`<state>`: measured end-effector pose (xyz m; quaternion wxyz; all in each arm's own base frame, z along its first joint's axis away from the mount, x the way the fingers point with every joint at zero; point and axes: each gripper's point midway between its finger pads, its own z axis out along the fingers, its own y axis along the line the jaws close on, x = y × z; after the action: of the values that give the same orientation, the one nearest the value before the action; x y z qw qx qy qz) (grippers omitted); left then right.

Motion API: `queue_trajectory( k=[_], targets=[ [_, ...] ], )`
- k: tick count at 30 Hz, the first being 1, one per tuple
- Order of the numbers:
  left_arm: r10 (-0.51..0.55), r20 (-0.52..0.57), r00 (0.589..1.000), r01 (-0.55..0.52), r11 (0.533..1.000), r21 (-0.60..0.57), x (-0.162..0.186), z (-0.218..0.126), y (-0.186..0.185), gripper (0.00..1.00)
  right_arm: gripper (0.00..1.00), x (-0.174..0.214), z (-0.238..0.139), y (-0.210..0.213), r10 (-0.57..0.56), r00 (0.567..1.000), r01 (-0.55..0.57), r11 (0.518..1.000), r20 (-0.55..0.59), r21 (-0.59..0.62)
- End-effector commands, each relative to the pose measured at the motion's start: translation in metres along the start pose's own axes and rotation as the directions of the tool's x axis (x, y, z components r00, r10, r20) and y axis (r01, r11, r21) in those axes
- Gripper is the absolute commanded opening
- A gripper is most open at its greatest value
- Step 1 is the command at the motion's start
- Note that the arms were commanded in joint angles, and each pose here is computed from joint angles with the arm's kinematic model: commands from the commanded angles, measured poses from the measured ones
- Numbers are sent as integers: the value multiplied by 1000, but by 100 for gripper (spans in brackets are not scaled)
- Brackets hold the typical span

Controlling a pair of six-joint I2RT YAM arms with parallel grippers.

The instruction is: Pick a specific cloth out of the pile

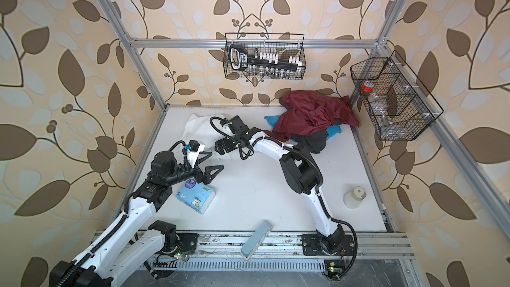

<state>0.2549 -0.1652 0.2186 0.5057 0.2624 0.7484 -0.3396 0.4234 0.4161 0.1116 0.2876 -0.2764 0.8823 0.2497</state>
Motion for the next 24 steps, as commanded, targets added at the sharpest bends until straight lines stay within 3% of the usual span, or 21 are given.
queue_trajectory(
  k=[1,6,12,15,18,21,24],
  targets=[
    [56,40,998,-56,998,4,-14,-3,-6,99,100,10,-27,-8,-32,999,34,997,-25,70],
    [58,41,997,-59,998,9,-14,-4,-8,99,100,32,-81,-24,-38,999,42,987,-25,155],
    [64,37,997,-64,998,-6,-12,-3,-9,99,100,44,-178,-83,39,990,-80,949,139,304],
    [63,35,997,-61,997,-45,-10,-3,-3,99,100,56,-225,-126,68,966,-178,875,251,449],
    [51,41,998,-44,987,-154,-12,-5,15,99,100,74,-269,-167,46,919,-287,758,391,586],
    [26,57,998,-4,934,-356,-18,-15,48,99,100,88,-286,-184,-23,886,-299,733,462,611],
    [5,82,997,47,780,-624,-14,-39,96,99,100,102,-299,-209,-42,850,-368,665,525,650]
  ],
)
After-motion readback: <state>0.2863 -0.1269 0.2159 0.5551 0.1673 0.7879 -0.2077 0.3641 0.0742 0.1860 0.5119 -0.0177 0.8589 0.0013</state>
